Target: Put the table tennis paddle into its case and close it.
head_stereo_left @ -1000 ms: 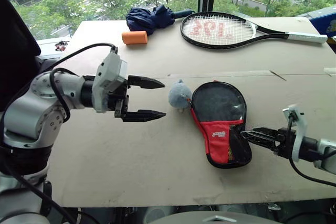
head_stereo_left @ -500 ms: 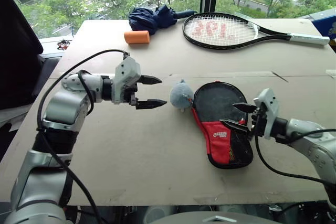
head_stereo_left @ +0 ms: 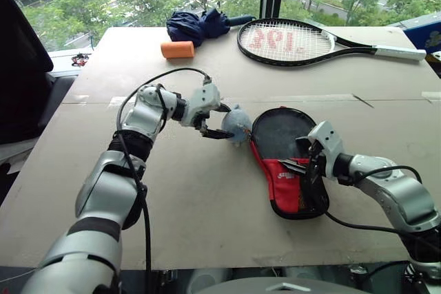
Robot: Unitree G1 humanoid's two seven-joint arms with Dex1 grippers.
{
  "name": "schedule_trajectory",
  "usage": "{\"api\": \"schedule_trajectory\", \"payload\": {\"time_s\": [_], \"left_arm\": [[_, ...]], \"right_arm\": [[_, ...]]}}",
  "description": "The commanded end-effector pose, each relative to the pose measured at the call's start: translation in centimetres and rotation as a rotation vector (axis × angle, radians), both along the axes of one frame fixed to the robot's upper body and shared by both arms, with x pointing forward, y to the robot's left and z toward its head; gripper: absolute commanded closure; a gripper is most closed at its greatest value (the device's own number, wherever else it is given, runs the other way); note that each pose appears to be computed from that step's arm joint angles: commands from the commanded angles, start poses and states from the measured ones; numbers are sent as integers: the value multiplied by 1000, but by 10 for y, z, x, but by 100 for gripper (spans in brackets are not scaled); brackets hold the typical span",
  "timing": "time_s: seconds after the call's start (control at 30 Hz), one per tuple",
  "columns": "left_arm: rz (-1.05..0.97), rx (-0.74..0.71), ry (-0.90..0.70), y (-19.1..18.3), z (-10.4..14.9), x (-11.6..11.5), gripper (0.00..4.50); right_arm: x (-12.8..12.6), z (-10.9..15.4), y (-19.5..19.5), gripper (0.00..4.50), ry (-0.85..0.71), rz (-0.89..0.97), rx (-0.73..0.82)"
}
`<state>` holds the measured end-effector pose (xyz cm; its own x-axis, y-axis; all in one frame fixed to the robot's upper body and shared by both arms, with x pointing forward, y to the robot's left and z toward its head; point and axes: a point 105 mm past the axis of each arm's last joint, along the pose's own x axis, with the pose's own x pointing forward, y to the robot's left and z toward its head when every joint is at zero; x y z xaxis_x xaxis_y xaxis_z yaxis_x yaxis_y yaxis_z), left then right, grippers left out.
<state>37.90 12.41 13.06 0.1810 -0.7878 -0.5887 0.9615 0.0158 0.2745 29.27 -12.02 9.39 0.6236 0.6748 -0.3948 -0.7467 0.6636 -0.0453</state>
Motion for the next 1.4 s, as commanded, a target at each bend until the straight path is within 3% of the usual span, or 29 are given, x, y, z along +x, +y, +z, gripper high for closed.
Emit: {"api": "schedule_trajectory", "payload": {"time_s": [0.03, 0.07, 0.1, 0.13, 0.27, 0.3, 0.43, 0.53, 0.83, 1.13, 1.4], "left_arm": [[-18, 21, -6, -2, 0, 4, 122], [-23, 17, 0, -3, 0, 5, 189], [-28, 15, -3, -5, 1, 5, 215], [-29, 14, -11, -6, 2, 7, 274], [41, -13, -80, -8, 14, 21, 424], [66, -10, -101, -7, 16, 25, 442], [220, 64, -230, -5, 21, 49, 442], [275, 237, -356, 2, 12, 62, 442], [495, 250, -653, -52, 35, 94, 442], [478, 100, -828, -139, 73, 86, 442], [375, 39, -921, -202, 83, 62, 442]], "right_arm": [[-6, -25, -7, 0, 108, -44, -29], [-6, -26, -7, 0, 110, -47, -28], [-7, -26, -7, 0, 111, -49, -26], [-8, -26, -7, 0, 115, -53, -25], [-14, -29, -4, 0, 134, -29, -24], [-16, -29, -2, 0, 137, -18, -24], [-23, -35, 5, 0, 155, 18, -32], [-26, -44, 5, 0, 154, 38, -78], [-36, -47, 7, 0, 144, 78, -104], [-42, -44, 9, 0, 133, 55, -84], [-43, -43, 13, 0, 116, 29, -69]]}}
